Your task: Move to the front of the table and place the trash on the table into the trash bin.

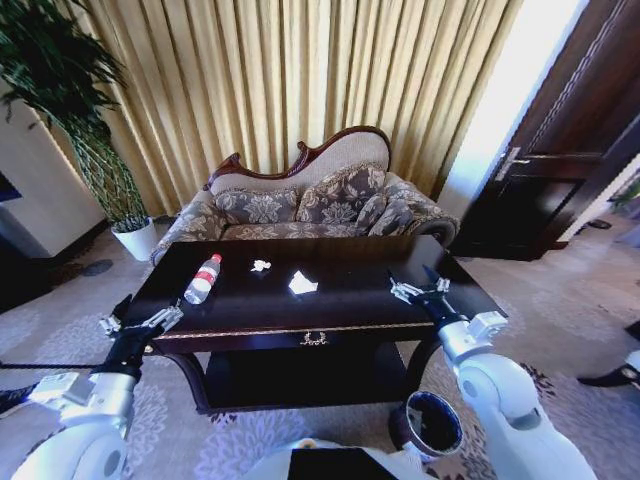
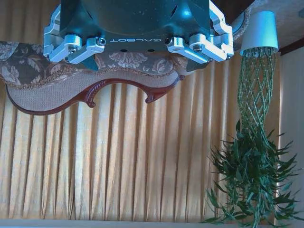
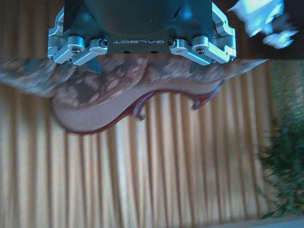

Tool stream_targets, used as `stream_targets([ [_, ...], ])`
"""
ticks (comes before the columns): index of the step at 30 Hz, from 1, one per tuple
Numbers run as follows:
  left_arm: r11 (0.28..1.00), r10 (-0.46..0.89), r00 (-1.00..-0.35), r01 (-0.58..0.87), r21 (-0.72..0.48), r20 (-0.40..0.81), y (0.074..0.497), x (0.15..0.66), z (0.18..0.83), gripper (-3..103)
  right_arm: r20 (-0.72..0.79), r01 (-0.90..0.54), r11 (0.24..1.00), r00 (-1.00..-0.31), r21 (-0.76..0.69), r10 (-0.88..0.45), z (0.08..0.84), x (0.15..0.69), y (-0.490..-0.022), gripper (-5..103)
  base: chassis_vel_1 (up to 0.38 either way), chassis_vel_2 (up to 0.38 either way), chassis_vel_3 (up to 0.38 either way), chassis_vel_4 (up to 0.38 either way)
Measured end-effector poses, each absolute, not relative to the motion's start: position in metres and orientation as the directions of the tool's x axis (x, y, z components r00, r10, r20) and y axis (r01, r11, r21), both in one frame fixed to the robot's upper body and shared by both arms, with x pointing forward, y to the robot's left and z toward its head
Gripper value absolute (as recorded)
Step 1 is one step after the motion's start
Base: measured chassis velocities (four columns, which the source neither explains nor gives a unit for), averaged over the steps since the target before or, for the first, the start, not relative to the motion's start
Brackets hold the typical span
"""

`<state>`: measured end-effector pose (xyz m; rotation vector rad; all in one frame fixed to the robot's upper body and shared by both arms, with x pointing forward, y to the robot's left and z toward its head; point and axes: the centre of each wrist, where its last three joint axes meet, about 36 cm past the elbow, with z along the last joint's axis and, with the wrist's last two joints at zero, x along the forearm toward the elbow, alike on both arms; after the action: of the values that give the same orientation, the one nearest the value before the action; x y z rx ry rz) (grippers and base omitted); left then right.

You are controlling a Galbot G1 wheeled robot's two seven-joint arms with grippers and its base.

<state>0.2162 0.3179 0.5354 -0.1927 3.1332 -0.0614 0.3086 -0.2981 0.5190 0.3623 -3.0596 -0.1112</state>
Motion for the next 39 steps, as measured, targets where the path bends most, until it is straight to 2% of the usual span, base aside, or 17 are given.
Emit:
stream_targets([
  [8, 0.989, -0.138, -0.990, -0.138, -0.043, 0.006, 0.318, 0.214, 0.534, 100, 0.097, -0.341, 0.935, -0.931, 0.102, -0.350, 0.526, 0.323, -0.295, 100, 0.000, 0.000, 0.000, 0.000],
  [21, 0.990, -0.143, -0.990, -0.143, -0.014, 0.013, 0.322, 0.212, 0.535, 100, 0.215, -0.528, 0.849, -0.826, 0.028, -0.521, 0.509, 0.383, -0.263, 100, 0.000, 0.000, 0.000, 0.000],
  [32, 0.990, -0.142, -0.990, -0.142, -0.012, 0.020, 0.321, 0.213, 0.536, 100, 0.281, -0.597, 0.802, -0.767, 0.016, -0.577, 0.503, 0.418, -0.202, 100, 0.000, 0.000, 0.000, 0.000],
  [39, 0.988, -0.152, -0.988, -0.153, -0.012, 0.019, 0.321, 0.214, 0.536, 100, 0.311, -0.586, 0.810, -0.769, 0.004, -0.558, 0.491, 0.433, -0.175, 100, 0.000, 0.000, 0.000, 0.000],
])
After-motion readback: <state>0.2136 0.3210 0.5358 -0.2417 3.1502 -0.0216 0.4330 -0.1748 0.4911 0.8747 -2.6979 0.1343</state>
